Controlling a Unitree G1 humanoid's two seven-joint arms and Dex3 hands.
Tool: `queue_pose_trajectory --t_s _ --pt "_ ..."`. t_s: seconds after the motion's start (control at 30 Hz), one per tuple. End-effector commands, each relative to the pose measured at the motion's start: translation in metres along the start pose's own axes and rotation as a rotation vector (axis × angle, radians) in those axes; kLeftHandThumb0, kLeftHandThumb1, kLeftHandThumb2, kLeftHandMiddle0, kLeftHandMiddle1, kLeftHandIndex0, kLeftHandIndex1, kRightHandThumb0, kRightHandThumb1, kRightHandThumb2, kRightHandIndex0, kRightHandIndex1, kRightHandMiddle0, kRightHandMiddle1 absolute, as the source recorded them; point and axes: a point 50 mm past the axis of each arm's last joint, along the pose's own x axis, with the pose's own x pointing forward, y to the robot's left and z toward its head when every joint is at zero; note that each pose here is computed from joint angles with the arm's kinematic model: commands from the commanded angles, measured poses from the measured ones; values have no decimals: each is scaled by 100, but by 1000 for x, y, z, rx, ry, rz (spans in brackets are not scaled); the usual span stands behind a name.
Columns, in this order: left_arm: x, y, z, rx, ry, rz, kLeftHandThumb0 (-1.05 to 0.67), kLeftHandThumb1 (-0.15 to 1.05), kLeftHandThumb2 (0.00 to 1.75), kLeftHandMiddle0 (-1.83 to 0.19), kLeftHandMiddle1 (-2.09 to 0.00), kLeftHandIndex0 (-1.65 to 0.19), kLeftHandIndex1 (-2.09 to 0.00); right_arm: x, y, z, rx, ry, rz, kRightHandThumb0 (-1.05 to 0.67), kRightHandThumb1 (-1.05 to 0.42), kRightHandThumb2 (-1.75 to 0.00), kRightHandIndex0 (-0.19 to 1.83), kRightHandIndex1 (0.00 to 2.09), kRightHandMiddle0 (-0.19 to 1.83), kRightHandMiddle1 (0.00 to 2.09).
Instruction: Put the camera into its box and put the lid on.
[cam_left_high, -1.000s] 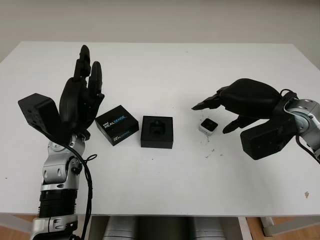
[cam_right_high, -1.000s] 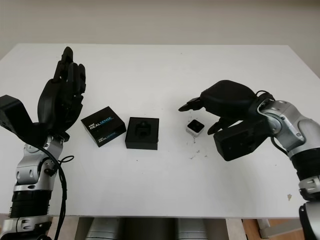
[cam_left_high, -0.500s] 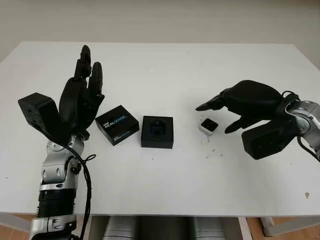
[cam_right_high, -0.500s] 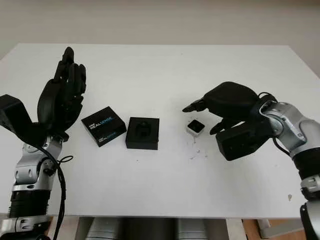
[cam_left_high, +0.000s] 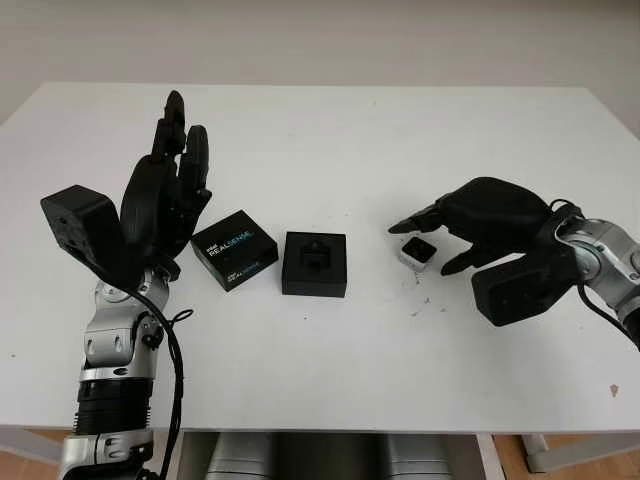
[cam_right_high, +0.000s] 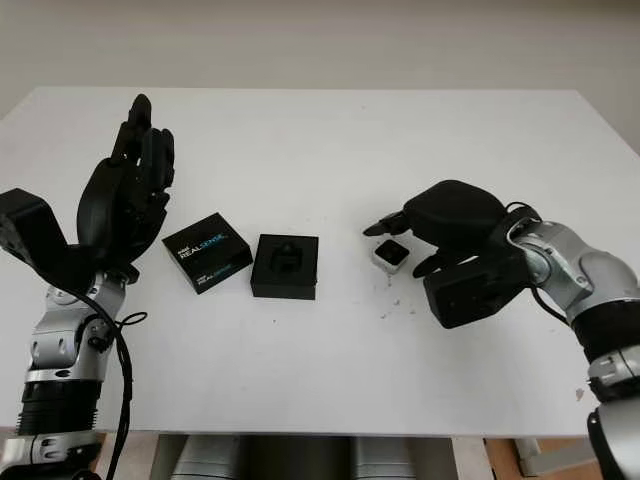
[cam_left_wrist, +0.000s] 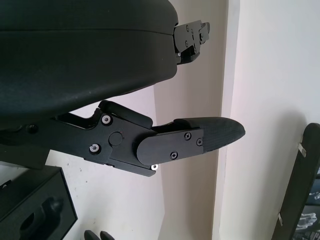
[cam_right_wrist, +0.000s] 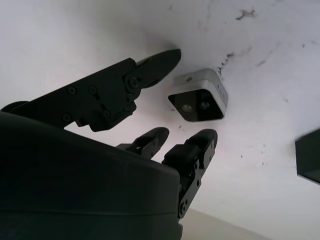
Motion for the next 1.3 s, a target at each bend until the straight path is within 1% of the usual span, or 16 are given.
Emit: queue_pose_trajectory --t_s 0.0,0.1,0.2,0.43,0.73,0.93,0.97,1.03,1.07,1.13,1.27 --pt "2 0 7 16 -24 -5 -72 105 55 19 0 19 0 3 -9 0 -42 -3 -24 -39 -83 -6 48 10 63 7" --pt "2 0 8 23 -24 -7 -72 105 55 19 0 19 0 4 -9 0 -52 -8 -31 -41 -83 -6 39 5 63 7" --pt "2 0 8 26 -23 -13 -72 105 56 19 0 19 0 4 -9 -1 -59 -5 -29 -41 -84 -6 36 4 64 7" --pt "2 0 9 12 -22 -5 -72 105 53 19 0 19 0 5 -5 -3 -42 11 -20 -38 -88 -7 36 4 67 8" --pt "3 0 8 15 -24 -8 -72 105 54 19 0 19 0 5 -1 -6 -11 34 -38 -36 -90 -6 39 6 76 13" --pt "5 1 7 16 -27 -4 -71 105 56 19 0 19 0 6 2 -8 22 44 -45 -36 -92 -6 41 7 89 22" --pt "5 1 7 14 -27 -3 -71 105 56 19 0 19 0 6 2 -9 30 47 -43 -36 -93 -6 42 6 89 27" --pt "5 1 6 11 -26 -2 -71 105 54 19 0 19 0 6 3 -9 49 57 -37 -36 -95 -6 41 6 68 71" --pt "6 1 6 10 -26 -1 -71 105 54 19 0 19 0 6 4 -9 65 63 -35 -36 -95 -5 41 5 60 87" --pt "6 2 6 7 -25 0 -71 105 54 19 0 19 0 6 6 -10 113 74 -35 -35 -95 -6 40 5 55 95" --pt "6 2 6 13 -25 -2 -71 105 55 19 0 19 0 5 11 -9 203 86 -46 -34 -95 -5 38 4 51 104"
